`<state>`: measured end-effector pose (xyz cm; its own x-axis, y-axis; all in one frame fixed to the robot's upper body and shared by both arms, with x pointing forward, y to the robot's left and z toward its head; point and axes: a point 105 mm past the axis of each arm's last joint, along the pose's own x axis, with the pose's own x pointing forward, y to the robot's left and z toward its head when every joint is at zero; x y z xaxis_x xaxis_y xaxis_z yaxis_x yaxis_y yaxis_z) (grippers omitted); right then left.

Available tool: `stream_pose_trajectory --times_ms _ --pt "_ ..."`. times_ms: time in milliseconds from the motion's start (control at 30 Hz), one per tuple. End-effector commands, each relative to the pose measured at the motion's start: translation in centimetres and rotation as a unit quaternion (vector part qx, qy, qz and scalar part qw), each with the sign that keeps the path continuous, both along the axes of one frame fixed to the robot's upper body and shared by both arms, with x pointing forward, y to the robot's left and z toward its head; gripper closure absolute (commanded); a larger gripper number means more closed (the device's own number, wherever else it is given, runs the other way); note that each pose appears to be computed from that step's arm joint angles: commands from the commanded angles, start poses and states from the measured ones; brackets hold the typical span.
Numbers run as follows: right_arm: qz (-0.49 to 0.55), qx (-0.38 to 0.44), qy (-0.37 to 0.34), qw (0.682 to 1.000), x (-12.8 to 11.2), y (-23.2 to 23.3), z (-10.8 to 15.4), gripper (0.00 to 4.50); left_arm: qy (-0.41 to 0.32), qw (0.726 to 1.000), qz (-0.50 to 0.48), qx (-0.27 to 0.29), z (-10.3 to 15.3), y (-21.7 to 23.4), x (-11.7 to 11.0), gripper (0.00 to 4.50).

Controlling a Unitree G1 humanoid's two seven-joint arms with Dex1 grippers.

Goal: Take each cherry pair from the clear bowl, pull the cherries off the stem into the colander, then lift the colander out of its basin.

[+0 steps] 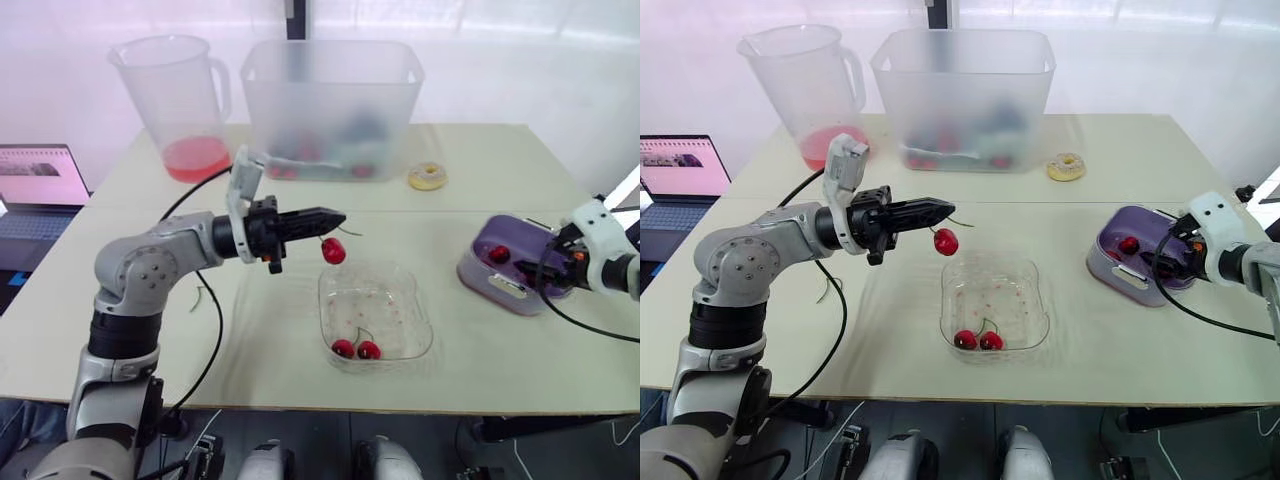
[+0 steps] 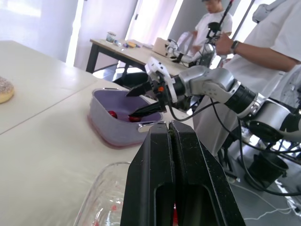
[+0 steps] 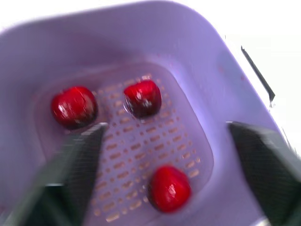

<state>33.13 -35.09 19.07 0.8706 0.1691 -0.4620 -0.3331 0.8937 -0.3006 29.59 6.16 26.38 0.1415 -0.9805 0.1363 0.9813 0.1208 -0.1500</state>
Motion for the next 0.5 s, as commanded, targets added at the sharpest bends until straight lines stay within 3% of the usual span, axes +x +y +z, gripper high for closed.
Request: stream_pose_trajectory --times_ms 33,133,200,300,500 --pt "0.037 0.001 -0.060 0.997 -0.2 1.8 5.7 0.07 -0.034 0.999 -0.005 -0.031 2.1 0.0 -0.4 4.50" --pt "0.121 0.069 -0.106 0.984 -0.2 6.6 9.5 0.07 -0.031 0.998 -0.008 -0.047 2.6 -0.1 -0.5 4.50" --pt "0.205 0.119 -0.110 0.965 -1.1 10.5 10.5 0.07 -0.031 0.998 -0.011 -0.050 2.7 -0.4 -0.6 4.50" --pt "0.324 0.175 -0.103 0.924 -3.0 16.4 10.7 0.07 -0.032 0.998 -0.021 -0.052 2.9 -0.7 -0.9 4.50" --pt "0.413 0.256 -0.085 0.870 -4.7 23.4 9.6 0.07 -0.033 0.998 -0.031 -0.051 3.1 -1.0 -1.1 4.50"
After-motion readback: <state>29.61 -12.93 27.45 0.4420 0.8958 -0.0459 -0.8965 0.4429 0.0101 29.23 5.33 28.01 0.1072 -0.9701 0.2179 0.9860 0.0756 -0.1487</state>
